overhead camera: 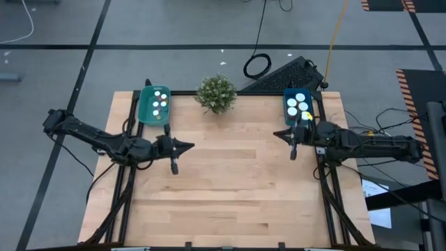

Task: Pick and place medicine bottles into bin by pill shape (circle, oval)
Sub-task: Return to Home Position

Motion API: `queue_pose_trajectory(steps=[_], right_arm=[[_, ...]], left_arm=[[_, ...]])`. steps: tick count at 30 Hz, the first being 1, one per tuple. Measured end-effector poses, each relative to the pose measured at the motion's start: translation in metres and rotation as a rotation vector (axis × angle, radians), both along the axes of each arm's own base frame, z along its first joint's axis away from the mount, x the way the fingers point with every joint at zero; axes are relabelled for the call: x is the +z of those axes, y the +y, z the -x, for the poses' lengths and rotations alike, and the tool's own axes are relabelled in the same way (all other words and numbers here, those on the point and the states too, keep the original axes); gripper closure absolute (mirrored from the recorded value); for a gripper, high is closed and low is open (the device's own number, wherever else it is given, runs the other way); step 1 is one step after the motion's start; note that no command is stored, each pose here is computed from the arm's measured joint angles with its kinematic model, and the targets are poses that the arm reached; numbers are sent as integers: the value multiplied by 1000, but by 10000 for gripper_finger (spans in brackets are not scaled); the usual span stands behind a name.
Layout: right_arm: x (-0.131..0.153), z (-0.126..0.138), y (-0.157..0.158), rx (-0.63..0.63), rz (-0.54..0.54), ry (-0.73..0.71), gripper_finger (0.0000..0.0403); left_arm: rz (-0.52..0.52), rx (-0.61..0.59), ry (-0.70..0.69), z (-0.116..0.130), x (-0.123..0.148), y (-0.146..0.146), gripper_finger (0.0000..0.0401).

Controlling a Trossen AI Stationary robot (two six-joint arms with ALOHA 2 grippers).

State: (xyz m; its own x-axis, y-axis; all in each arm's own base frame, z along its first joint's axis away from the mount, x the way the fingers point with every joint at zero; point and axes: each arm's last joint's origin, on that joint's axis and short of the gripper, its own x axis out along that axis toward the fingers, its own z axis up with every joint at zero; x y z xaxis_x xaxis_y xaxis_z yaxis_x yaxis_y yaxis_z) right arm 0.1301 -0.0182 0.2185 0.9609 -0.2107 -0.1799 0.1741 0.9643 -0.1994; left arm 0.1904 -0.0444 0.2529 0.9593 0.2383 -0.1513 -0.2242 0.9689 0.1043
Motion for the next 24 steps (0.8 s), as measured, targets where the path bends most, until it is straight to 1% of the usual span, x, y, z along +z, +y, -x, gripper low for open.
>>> queue_pose_trajectory(steps=[4,7,11,14,17,20,24], right_arm=[[-5,1,5,106,-20,5,402],[-12,2,7,163,-36,13,403],[-25,4,8,187,-46,39,403],[-34,6,8,187,-47,43,403],[-39,8,8,189,-29,41,403],[-39,10,8,192,-10,32,403],[-41,12,8,194,5,21,403]], left_arm=[[-11,-36,31,2,-12,1,389],[-8,-65,5,6,-22,5,387],[13,-94,-55,18,-32,13,398],[30,-102,-95,29,-36,17,392],[35,-102,-112,39,-42,20,388],[49,-101,-148,48,-46,22,396],[68,-103,-157,55,-56,23,393]])
